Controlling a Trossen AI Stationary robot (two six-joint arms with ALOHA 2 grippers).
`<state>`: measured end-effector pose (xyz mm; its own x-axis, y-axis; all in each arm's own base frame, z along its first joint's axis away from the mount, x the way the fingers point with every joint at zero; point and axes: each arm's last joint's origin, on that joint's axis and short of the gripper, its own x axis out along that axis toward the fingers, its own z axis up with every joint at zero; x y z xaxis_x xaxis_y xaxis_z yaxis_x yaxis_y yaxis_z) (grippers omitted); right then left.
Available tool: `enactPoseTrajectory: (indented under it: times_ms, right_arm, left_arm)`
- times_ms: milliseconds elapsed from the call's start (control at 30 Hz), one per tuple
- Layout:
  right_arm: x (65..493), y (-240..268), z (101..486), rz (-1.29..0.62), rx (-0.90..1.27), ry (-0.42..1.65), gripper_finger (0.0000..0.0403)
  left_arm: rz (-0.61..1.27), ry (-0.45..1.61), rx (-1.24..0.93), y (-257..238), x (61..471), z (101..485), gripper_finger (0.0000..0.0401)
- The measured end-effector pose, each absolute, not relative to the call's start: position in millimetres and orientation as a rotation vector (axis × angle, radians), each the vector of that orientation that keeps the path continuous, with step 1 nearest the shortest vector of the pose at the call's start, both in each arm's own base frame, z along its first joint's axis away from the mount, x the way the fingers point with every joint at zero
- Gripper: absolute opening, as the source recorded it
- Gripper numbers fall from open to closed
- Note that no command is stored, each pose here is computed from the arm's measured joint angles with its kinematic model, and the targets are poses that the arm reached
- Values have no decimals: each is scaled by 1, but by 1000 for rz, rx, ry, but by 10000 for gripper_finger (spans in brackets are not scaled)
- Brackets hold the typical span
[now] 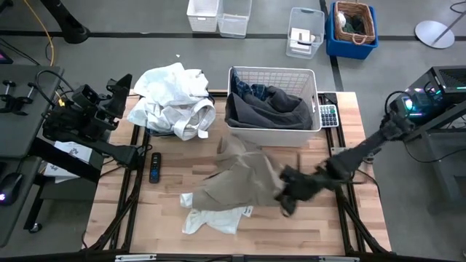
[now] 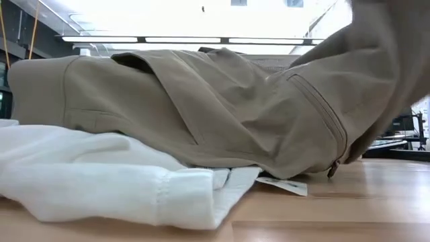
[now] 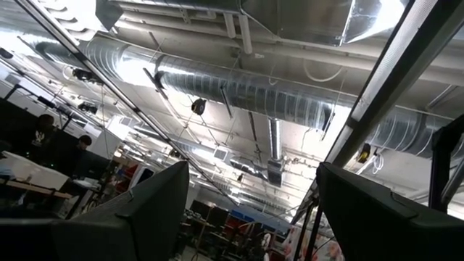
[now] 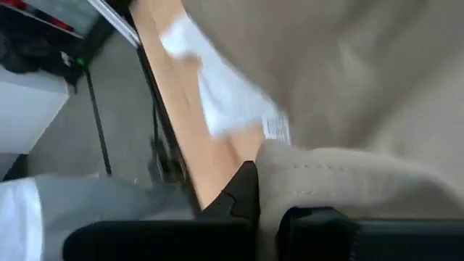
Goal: Sort clothes
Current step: Put the brown short into the blue laundry organizer
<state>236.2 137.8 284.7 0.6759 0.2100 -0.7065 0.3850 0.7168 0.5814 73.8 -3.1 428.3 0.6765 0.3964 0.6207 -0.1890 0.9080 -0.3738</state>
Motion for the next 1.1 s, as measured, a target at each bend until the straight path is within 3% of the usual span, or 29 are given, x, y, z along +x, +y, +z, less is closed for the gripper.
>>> enactPoseTrajectory:
  times_ms: [167,333,467,600,833,1100]
  right_arm:
    - [280,111,279,6,627,849,34]
    - [312,92,297,115,417,762,136]
    - [336,74,319,98,163,668,221]
    - [360,59,322,88,-58,743,274]
    - [405,49,301,157,-384,910,291]
    - [430,49,229,288,-555,1265,291]
  left_arm:
    - [341,-760,-295,-3,74,428,291]
    - [351,-758,-308,-3,74,428,291]
    - [352,-758,-309,-3,74,428,291]
    - [347,-758,-318,-3,74,428,291]
    - [344,-751,-323,-3,74,427,291]
    - [343,-707,-308,-4,78,424,291]
